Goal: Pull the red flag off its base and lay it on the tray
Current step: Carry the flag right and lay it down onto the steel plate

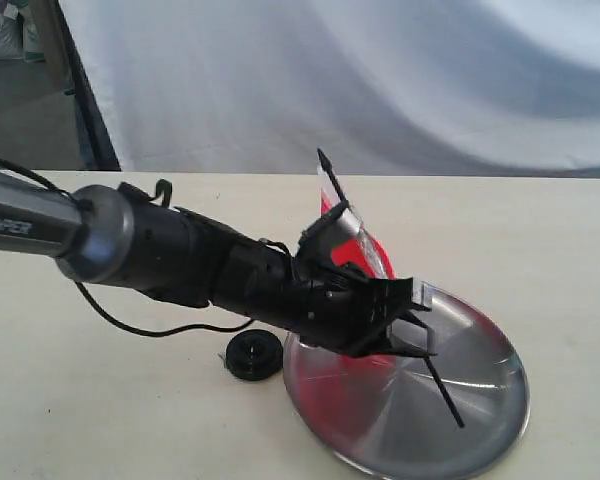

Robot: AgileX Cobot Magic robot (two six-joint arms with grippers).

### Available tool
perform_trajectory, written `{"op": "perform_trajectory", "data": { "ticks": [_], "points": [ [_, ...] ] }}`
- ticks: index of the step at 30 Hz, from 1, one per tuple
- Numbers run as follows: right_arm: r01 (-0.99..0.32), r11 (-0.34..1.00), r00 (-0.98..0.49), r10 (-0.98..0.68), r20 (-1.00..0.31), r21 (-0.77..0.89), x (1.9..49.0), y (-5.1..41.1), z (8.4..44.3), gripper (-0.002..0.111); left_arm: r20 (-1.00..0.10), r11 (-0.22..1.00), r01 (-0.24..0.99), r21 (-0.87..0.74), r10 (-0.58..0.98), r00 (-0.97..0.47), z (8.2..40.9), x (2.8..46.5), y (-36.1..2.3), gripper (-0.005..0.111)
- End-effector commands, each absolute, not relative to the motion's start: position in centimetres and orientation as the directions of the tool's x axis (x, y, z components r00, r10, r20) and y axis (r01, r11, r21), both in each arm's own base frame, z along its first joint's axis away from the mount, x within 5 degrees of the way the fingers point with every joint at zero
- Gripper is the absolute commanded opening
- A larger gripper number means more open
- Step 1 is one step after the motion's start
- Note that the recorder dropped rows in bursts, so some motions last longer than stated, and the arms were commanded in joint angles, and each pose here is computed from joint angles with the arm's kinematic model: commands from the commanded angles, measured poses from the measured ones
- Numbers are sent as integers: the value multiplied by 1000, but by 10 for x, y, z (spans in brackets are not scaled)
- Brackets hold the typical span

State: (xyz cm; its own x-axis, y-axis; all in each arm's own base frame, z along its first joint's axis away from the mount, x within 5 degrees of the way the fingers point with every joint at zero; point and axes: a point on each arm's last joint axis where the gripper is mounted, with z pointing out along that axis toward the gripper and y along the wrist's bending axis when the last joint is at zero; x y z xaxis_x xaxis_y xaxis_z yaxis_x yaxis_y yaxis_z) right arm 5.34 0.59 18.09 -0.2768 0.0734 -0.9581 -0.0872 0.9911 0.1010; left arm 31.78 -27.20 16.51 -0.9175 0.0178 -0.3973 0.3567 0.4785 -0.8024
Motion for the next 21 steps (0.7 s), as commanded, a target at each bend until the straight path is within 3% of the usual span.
{"op": "perform_trajectory", "data": {
  "ticks": [1, 7, 10, 12, 18, 21],
  "points": [
    [-87, 992, -262, 70, -962, 95, 53, 6, 182, 0, -360, 408, 345, -845, 41, -932, 156, 320, -282, 0],
    [-87, 992, -262, 70, -962, 95, 53, 6, 182, 0, -353, 416, 341, -843, 52, -934, 150, 318, -286, 1],
    [-87, 992, -262, 70, -962, 95, 53, 6, 182, 0, -353, 417, 341, -842, 51, -934, 150, 318, -286, 9],
    [-87, 992, -262, 70, -962, 95, 53, 6, 182, 0, -353, 417, 341, -842, 51, -934, 150, 318, -286, 21],
    [-87, 992, -262, 70, -962, 95, 53, 6, 182, 0, -357, 419, 347, -839, 57, -932, 150, 317, -286, 79],
    [-87, 992, -262, 70, -962, 95, 53, 6, 182, 0, -370, 433, 377, -819, 104, -923, 147, 315, -285, 85]
  ]
}}
